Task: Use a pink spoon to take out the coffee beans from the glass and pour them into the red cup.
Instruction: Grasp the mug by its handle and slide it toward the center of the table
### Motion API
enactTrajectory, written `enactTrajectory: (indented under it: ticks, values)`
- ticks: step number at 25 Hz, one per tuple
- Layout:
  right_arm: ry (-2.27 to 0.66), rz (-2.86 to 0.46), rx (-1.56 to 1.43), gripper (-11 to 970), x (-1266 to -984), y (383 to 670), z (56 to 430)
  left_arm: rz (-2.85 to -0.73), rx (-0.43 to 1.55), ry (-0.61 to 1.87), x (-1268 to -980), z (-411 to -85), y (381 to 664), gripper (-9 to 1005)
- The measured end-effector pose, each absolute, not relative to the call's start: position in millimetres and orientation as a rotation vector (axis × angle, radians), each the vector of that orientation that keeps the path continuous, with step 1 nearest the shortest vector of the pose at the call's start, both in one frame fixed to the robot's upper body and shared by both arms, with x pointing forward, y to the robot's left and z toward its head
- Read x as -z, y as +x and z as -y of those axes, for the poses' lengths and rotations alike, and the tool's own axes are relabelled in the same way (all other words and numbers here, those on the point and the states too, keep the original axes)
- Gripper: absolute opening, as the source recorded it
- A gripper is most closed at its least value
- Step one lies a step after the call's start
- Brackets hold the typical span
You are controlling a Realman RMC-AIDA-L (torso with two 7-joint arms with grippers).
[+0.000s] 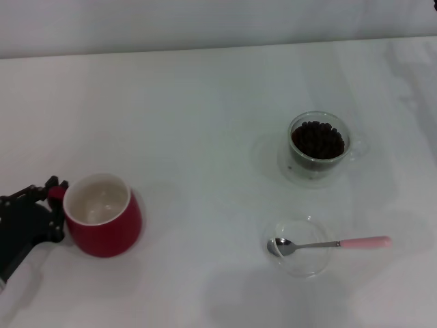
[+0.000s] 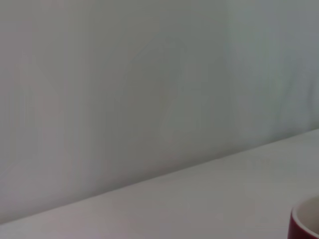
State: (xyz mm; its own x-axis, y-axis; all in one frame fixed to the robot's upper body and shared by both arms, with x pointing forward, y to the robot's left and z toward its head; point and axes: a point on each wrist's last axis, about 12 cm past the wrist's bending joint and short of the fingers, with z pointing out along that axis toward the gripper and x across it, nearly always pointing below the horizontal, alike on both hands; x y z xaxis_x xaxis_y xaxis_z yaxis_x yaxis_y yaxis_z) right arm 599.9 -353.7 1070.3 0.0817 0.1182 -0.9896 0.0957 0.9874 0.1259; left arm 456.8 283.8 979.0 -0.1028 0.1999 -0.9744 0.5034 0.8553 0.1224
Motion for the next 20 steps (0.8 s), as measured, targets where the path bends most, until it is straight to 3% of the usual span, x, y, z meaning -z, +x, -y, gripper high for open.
enactTrajectory:
  ticks: [20]
  values:
    - [0.171, -1.484, -0.019, 872, -1073.0, 602.8, 352.7, -1.606, 0.299, 0.761, -993.9, -210.2, 510.2, 111]
